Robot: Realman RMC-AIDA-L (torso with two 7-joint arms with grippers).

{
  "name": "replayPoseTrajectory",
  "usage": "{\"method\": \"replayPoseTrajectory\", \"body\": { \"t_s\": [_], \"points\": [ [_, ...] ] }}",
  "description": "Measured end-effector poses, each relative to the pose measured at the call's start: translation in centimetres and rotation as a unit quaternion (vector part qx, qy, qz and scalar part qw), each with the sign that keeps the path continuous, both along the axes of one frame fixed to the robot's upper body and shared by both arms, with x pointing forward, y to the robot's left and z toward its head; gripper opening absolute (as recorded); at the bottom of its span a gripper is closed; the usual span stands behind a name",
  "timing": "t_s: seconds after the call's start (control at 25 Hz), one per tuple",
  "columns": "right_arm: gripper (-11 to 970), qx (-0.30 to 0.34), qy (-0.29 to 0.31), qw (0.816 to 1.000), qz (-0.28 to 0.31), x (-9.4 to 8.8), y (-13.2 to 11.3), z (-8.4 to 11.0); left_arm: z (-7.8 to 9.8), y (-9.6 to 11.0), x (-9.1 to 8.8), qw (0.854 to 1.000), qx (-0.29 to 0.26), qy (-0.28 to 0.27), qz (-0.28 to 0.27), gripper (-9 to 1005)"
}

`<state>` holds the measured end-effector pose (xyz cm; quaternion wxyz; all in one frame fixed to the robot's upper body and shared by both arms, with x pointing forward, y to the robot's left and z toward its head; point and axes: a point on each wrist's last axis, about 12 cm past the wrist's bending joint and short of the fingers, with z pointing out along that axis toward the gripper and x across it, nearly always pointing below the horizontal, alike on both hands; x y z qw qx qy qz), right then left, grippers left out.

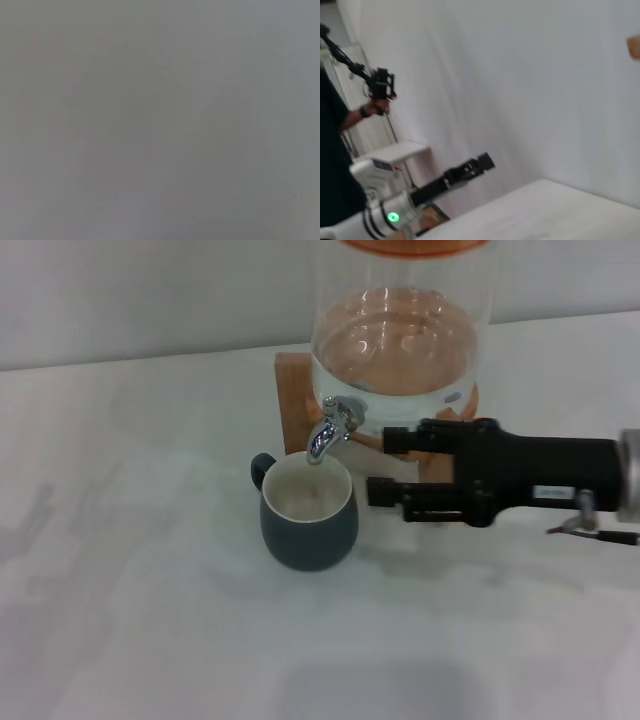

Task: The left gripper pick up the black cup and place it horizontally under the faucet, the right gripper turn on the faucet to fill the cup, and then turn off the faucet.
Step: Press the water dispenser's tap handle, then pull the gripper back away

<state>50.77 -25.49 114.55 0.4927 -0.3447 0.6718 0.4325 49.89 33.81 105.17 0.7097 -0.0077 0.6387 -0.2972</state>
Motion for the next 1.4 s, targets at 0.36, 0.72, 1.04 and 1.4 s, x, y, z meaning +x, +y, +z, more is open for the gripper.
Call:
{"method": "replayPoseTrajectory", "body": {
  "t_s": [0.36, 0.72, 1.04, 1.4],
  "points": [
    [764, 0.016, -0.002, 0.999, 0.035, -1.1, -0.5, 0.3, 0.7, 0.4, 0.6, 1.0, 0.003, -0.004, -0.008, 880],
    [764, 0.015, -0.001, 0.999, 0.046, -0.9, 0.4, 0.2, 0.9, 0.4, 0.4, 1.0, 0.002, -0.013, -0.009, 880],
    [764, 0.021, -0.004, 0.999, 0.047, -1.0, 0.6, 0.2, 1.0, 0.5, 0.4, 1.0, 0.002, -0.015, -0.008, 880],
    [764, 0.014, -0.001, 0.998, 0.053, -0.6, 2.0, -0.1, 1.2, 0.3, 0.2, 0.999, 0.001, -0.028, -0.019, 880]
  ]
}}
